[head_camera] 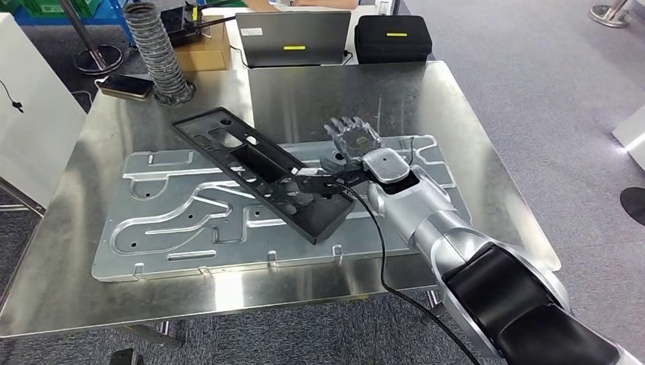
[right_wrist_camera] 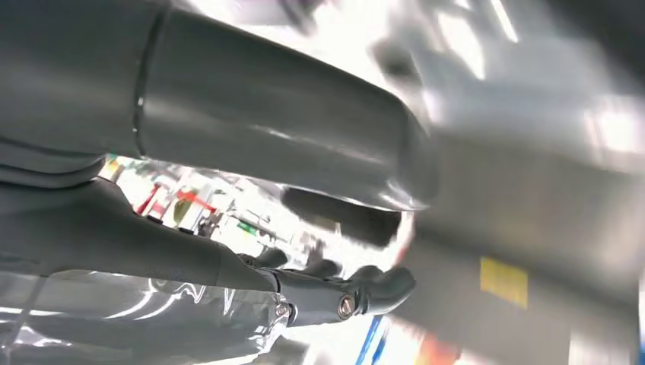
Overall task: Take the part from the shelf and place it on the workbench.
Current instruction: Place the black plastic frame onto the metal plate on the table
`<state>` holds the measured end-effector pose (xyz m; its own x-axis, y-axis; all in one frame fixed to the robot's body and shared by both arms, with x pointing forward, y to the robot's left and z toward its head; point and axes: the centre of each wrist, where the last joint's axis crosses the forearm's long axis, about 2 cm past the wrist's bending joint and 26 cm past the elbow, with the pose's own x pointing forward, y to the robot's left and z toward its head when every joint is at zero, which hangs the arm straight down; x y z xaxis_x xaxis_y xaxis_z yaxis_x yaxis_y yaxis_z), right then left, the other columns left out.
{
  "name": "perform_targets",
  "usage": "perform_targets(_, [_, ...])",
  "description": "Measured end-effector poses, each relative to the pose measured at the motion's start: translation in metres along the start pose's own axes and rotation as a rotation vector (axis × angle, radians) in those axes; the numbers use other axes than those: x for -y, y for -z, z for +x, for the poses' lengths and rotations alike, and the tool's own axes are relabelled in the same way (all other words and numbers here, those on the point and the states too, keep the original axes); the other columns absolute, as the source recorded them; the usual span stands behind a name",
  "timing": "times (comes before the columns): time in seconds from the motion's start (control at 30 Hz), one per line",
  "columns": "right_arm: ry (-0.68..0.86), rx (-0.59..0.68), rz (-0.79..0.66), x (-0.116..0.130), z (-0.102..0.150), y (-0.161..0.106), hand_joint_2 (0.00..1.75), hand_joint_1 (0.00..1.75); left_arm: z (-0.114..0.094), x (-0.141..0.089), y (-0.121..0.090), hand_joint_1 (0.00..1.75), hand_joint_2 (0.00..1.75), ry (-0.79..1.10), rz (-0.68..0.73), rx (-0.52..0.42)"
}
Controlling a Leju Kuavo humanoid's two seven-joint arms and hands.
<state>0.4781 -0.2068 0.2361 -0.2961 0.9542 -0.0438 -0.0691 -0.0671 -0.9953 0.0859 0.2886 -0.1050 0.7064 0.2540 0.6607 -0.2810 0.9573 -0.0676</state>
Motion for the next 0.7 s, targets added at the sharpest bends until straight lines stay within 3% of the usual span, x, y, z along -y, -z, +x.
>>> perform_targets(0.07, [0.107,0.021,-0.220,-0.006,-0.007,-0.006,0.00,0.00,-0.002,0.000,-0.001,0.00,0.00,-0.016,-0.015,0.015])
perform_targets(0.2, [0.272,0.083,-0.858,-0.003,-0.029,-0.041,0.00,0.00,-0.009,-0.001,-0.006,0.00,0.00,-0.039,-0.034,0.019])
perform_targets(0.33, [0.389,-0.028,-1.293,-0.018,-0.080,-0.124,0.00,0.00,-0.023,-0.008,-0.015,0.00,0.00,-0.056,-0.015,-0.007])
perform_targets(0.4, [0.362,-0.130,-1.416,-0.026,-0.100,-0.171,0.00,0.00,-0.030,-0.014,-0.020,0.00,0.00,-0.067,0.006,-0.022])
perform_targets(0.5, [0.323,-0.262,-1.484,-0.045,-0.116,-0.228,0.00,0.00,-0.032,-0.018,-0.021,0.00,0.00,-0.088,0.036,-0.036])
perform_targets(0.7, [0.263,-0.416,-1.484,-0.073,-0.130,-0.296,0.00,0.00,-0.030,-0.024,-0.020,0.00,0.00,-0.101,0.060,-0.041])
